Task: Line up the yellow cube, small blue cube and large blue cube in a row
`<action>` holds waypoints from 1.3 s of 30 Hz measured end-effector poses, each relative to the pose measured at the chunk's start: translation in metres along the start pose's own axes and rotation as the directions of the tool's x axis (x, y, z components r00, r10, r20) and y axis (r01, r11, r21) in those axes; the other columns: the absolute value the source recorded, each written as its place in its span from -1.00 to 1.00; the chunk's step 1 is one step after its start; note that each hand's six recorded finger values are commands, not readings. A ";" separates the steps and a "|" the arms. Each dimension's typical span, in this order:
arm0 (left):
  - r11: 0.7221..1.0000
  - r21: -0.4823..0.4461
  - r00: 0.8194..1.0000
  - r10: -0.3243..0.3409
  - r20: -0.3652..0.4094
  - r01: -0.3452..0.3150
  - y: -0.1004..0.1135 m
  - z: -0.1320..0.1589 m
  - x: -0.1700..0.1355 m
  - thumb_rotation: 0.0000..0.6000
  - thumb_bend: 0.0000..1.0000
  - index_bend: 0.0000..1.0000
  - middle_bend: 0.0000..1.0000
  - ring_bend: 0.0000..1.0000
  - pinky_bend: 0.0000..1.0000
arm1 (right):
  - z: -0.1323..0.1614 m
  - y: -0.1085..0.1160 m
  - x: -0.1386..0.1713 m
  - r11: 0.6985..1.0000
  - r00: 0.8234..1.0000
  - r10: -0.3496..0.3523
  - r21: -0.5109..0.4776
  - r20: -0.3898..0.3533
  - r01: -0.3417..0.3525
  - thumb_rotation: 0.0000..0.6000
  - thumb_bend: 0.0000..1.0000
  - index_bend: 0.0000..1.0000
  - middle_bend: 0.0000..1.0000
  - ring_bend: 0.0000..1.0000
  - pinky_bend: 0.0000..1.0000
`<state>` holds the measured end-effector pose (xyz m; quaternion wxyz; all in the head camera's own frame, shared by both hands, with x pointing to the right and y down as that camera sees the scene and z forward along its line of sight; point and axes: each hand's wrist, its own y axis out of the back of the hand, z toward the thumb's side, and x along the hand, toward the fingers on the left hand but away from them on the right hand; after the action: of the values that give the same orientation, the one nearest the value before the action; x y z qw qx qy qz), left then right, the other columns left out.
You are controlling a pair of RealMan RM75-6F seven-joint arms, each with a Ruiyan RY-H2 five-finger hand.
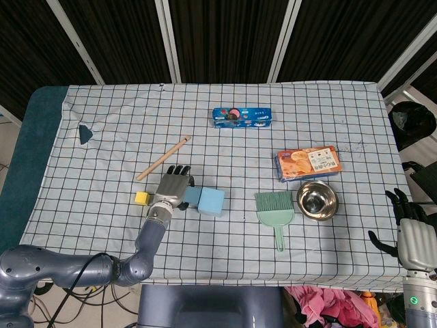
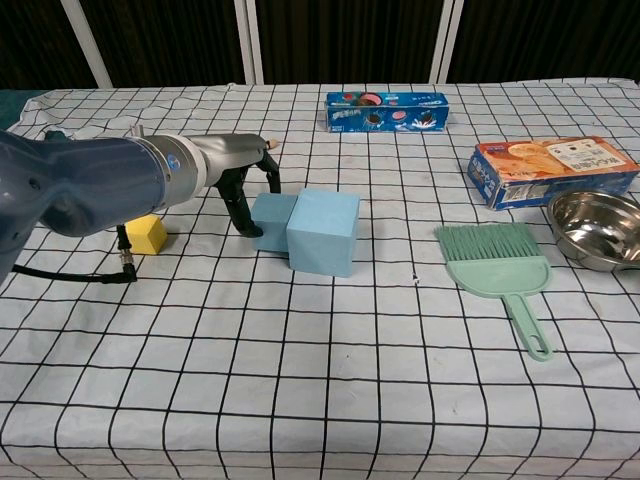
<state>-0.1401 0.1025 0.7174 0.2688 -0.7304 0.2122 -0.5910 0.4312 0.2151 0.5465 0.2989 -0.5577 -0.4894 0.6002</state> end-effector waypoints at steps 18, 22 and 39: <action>1.000 0.005 1.000 -0.014 -0.008 0.014 -0.005 0.006 0.003 1.00 -0.54 -0.25 -0.86 -1.00 -1.00 | -0.001 0.001 0.001 1.000 1.000 0.000 -0.004 0.001 0.000 1.00 -0.62 -0.80 -0.90 -0.62 -0.76; 1.000 0.015 1.000 -0.011 -0.015 0.011 -0.006 0.005 0.004 1.00 -0.66 -0.45 -0.86 -1.00 -1.00 | -0.002 0.002 0.001 1.000 1.000 -0.002 -0.005 0.003 0.002 1.00 -0.62 -0.80 -0.90 -0.62 -0.76; 0.999 0.038 1.000 0.022 -0.014 -0.022 0.006 -0.010 -0.007 1.00 -0.70 -0.68 -0.88 -1.00 -1.00 | -0.003 0.004 0.002 1.000 1.000 -0.004 -0.006 0.006 0.004 1.00 -0.62 -0.80 -0.90 -0.62 -0.76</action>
<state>-0.1511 0.1010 0.7104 0.2874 -0.7185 0.2112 -0.5971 0.4343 0.2162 0.5428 0.2967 -0.5558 -0.4933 0.5998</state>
